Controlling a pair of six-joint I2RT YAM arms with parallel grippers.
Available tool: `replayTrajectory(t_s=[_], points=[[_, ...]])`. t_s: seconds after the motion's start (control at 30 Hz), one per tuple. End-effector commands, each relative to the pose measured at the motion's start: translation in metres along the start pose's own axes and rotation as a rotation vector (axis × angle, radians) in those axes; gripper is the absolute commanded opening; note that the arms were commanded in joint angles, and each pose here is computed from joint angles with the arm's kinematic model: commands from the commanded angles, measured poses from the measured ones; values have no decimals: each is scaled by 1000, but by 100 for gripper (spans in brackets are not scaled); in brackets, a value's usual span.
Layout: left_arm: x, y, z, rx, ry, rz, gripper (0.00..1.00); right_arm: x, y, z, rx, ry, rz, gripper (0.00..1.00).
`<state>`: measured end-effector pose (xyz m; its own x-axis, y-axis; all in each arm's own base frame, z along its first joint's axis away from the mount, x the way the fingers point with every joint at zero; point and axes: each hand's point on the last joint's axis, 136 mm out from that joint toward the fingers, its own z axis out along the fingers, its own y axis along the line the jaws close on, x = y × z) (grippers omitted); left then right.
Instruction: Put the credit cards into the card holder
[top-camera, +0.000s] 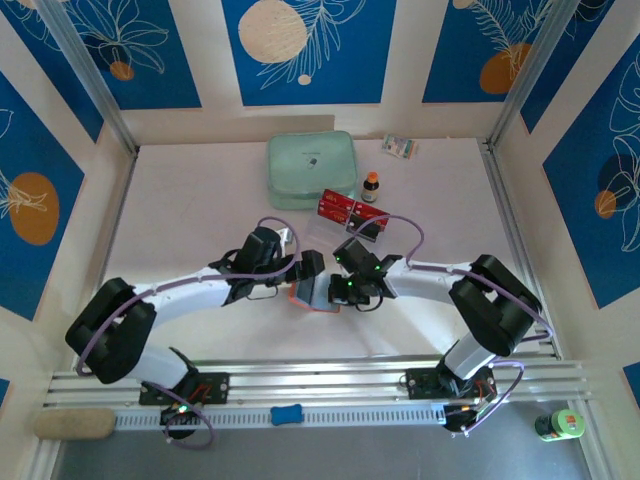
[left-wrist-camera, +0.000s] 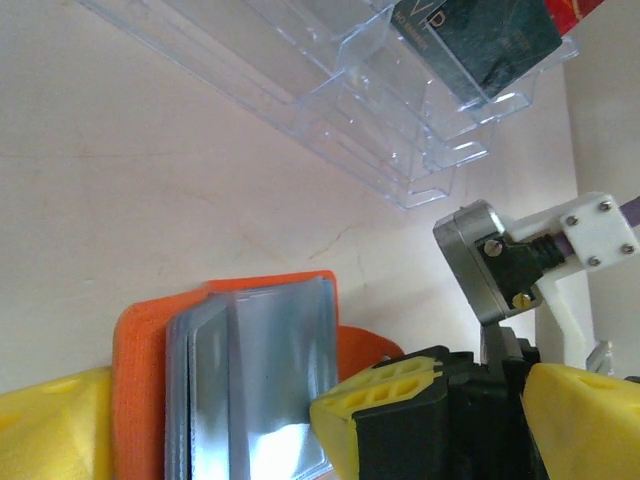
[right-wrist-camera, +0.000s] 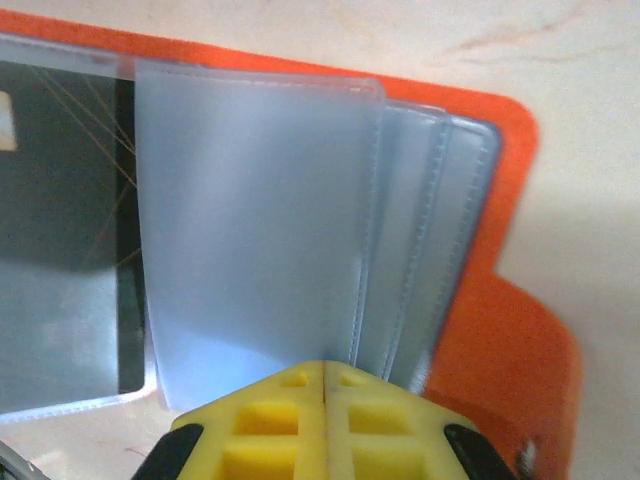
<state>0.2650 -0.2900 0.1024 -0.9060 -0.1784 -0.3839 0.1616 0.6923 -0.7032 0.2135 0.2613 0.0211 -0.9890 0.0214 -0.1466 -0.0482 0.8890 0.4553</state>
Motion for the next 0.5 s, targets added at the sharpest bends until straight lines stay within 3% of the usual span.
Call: replayTrajectory(t_s=[0.0, 0.2, 0.37, 0.47], points=[[4, -11, 0, 56, 5, -12, 100, -3, -2, -23, 26, -8, -10, 0], [3, -12, -2, 60, -1, -8, 100, -12, -11, -51, 44, -65, 33, 1], [3, -13, -2, 62, 2, -9, 100, -7, -27, -52, 75, -56, 70, 31], [3, -13, -3, 65, 1, -8, 100, -2, -32, -45, 84, -38, 81, 39]])
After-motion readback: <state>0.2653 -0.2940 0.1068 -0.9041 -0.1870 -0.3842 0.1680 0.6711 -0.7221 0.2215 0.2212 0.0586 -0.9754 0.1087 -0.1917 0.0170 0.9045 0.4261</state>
